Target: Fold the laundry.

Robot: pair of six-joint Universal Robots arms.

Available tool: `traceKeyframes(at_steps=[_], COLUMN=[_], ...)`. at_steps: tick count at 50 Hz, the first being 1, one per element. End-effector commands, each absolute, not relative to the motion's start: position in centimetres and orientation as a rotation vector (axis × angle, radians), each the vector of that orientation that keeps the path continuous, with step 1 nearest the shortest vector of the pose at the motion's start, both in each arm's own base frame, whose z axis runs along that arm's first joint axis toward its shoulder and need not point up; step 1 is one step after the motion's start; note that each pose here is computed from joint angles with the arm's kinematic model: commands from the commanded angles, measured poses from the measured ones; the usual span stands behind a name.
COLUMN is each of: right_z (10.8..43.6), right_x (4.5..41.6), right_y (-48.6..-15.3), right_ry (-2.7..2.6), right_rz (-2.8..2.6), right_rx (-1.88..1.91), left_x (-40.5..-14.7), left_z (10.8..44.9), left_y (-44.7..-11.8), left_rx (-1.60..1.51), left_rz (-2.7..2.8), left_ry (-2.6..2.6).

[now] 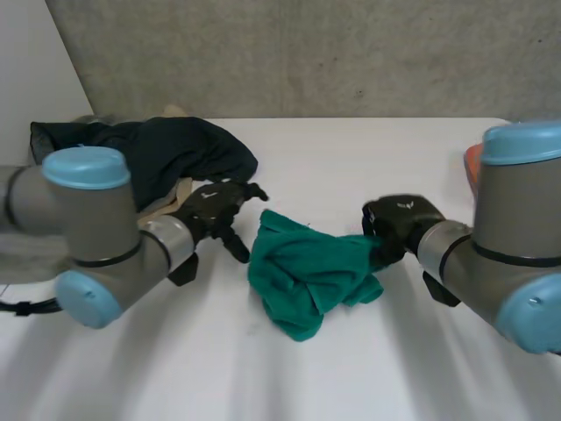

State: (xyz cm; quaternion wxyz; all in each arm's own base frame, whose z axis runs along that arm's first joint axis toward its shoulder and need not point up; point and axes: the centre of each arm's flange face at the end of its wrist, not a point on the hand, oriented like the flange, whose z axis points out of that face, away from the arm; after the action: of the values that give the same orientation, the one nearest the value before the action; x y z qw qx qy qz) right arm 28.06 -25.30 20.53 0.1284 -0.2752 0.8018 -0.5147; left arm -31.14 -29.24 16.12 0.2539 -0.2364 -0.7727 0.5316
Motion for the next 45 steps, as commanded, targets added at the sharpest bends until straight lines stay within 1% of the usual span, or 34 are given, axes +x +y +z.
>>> traceKeyframes(at_steps=[1, 3, 6, 10, 11, 14, 15, 16, 18, 19, 22, 23, 25, 26, 29, 30, 33, 34, 37, 38, 41, 42, 45], right_z=[25.3, 26.0, 26.4, 26.5, 26.4, 27.2, 28.3, 29.0, 30.5, 32.1, 33.8, 34.9, 35.7, 35.6, 34.8, 33.8, 31.0, 28.8, 25.1, 22.6, 19.4, 17.7, 16.1], right_x=[27.9, 27.8, 27.5, 27.1, 27.0, 27.2, 27.3, 27.3, 27.3, 27.2, 27.2, 27.1, 27.2, 27.2, 26.9, 26.5, 26.2, 26.3, 26.3, 26.3, 26.3, 26.2, 26.1], right_y=[-21.9, -21.5, -21.8, -23.9, -25.3, -27.4, -28.8, -29.5, -30.7, -31.8, -32.8, -33.1, -33.1, -32.8, -32.0, -31.7, -30.9, -30.2, -28.9, -28.1, -26.8, -26.2, -25.7], right_ry=[2.064, 2.03, 2.027, 2.046, 2.05, 2.011, 1.967, 1.94, 1.876, 1.79, 1.647, 1.541, 1.443, 1.425, 1.474, 1.539, 1.671, 1.765, 1.887, 1.962, 2.048, 2.095, 2.135], right_rz=[-1.61, -1.612, -1.635, -1.704, -1.756, -1.887, -2.004, -2.074, -2.216, -2.369, -2.544, -2.632, -2.693, -2.695, -2.632, -2.566, -2.398, -2.257, -2.026, -1.88, -1.69, -1.603, -1.537], right_rx=[-0.971, -0.98, -0.977, -0.971, -0.981, -1.015, -1.023, -1.02, -0.992, -0.926, -0.808, -0.745, -0.703, -0.711, -0.764, -0.813, -0.902, -0.958, -1.037, -1.07, -1.112, -1.132, -1.171], left_x=[-35.1, -36.1, -36.7, -36.5, -36.2, -35.6, -35.6, -35.6, -35.7, -35.7, -35.5, -35.3, -35.1, -34.9, -34.4, -34.2, -34.0, -33.8, -33.5, -33.2, -32.7, -32.3, -31.6], left_z=[14.2, 13.5, 13.4, 15.2, 17.2, 21.1, 24.2, 25.8, 29.1, 32.0, 35.9, 37.6, 38.6, 38.8, 36.8, 34.9, 31.2, 28.7, 24.5, 21.8, 18.4, 16.7, 15.0], left_y=[-28.0, -26.9, -26.4, -28.0, -29.2, -30.6, -31.0, -31.1, -30.9, -30.5, -29.2, -28.2, -27.5, -27.2, -26.7, -26.6, -26.6, -26.5, -26.1, -25.7, -25.0, -24.6, -24.0], left_rx=[-0.78, -0.819, -0.868, -0.918, -0.894, -0.829, -0.775, -0.751, -0.707, -0.671, -0.633, -0.627, -0.618, -0.614, -0.633, -0.659, -0.701, -0.734, -0.795, -0.838, -0.89, -0.918, -0.947], left_rz=[1.385, 1.338, 1.341, 1.514, 1.639, 1.83, 1.945, 1.996, 2.093, 2.169, 2.257, 2.293, 2.313, 2.324, 2.294, 2.255, 2.187, 2.137, 2.05, 1.989, 1.903, 1.857, 1.803], left_ry=[-2.062, -2.071, -2.067, -2.067, -2.065, -2.018, -1.933, -1.874, -1.734, -1.596, -1.397, -1.298, -1.234, -1.218, -1.296, -1.364, -1.489, -1.57, -1.706, -1.787, -1.903, -1.964, -2.04])
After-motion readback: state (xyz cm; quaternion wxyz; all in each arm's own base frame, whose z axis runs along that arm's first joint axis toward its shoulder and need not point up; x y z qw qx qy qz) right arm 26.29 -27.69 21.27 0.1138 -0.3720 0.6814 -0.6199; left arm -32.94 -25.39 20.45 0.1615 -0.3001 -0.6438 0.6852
